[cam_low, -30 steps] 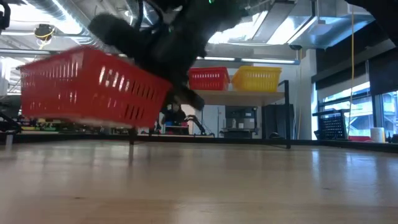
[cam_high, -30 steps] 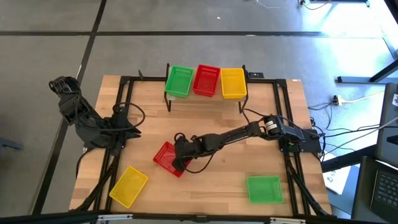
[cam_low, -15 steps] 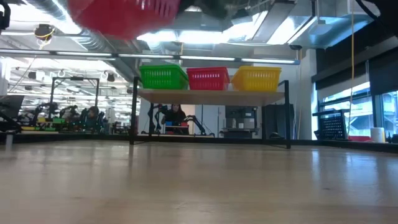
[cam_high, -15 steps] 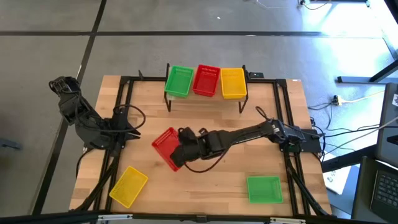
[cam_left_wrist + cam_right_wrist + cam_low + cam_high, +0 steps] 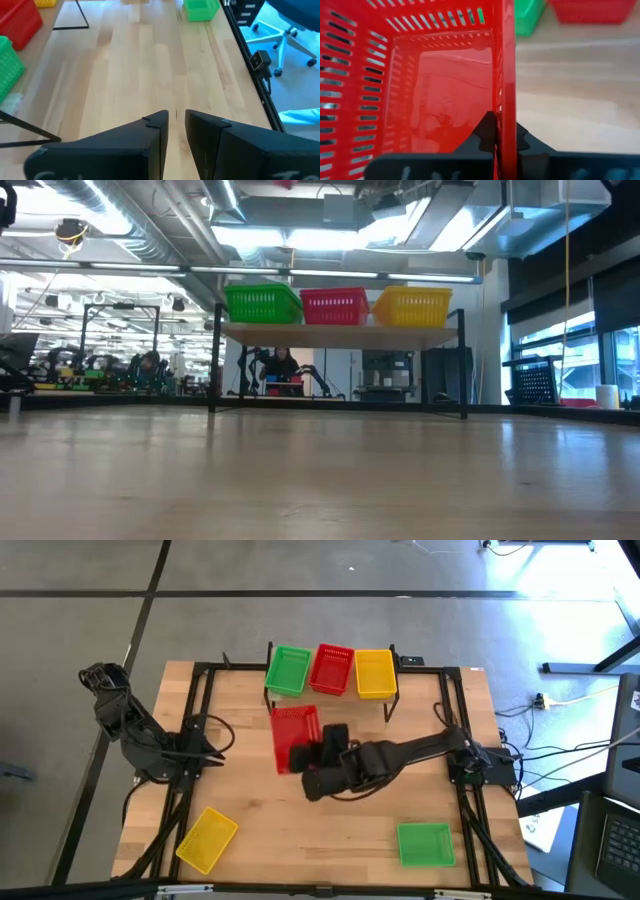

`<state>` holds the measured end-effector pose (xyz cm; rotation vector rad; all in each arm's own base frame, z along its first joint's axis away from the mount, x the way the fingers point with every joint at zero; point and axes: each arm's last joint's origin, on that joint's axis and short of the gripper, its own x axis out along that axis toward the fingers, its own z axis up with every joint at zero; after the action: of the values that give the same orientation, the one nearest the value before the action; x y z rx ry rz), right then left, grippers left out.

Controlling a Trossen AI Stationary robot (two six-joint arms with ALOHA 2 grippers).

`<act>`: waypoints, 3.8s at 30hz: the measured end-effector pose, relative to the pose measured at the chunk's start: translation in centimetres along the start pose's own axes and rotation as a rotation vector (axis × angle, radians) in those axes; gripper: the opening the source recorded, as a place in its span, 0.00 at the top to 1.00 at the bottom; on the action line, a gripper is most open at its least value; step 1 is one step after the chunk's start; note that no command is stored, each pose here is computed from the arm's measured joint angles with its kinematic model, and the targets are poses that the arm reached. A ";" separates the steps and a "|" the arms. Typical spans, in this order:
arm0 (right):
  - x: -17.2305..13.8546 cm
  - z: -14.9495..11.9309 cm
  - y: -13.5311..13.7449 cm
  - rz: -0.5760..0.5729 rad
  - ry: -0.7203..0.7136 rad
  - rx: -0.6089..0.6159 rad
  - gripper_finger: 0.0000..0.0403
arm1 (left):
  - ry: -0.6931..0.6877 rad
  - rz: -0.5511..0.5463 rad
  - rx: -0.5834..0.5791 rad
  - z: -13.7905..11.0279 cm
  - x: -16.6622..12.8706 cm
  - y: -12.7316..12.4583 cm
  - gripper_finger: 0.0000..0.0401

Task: Stack baskets on shelf by color
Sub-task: Stack the red bin on top of the red bins on the shelf, then stack the green bin on top of the green bins on the shelf

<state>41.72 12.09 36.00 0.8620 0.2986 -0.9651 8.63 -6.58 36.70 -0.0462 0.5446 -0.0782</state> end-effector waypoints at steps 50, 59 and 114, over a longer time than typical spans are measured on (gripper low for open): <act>15.4 18.5 -9.9 -0.553 0.011 0.250 1.00 | 0.000 -0.001 0.051 0.0 0.0 0.0 0.86; 16.8 17.5 -10.1 -0.589 0.069 0.206 1.00 | 0.000 -0.001 0.051 0.0 0.0 0.0 0.86; 6.8 10.1 -3.4 -0.337 -0.124 -0.518 0.78 | 0.028 0.059 -0.091 -0.5 0.0 0.4 0.86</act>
<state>41.31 -0.51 36.81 0.2792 0.5694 -1.1767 8.36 -6.19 36.29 -0.1182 0.5766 0.0038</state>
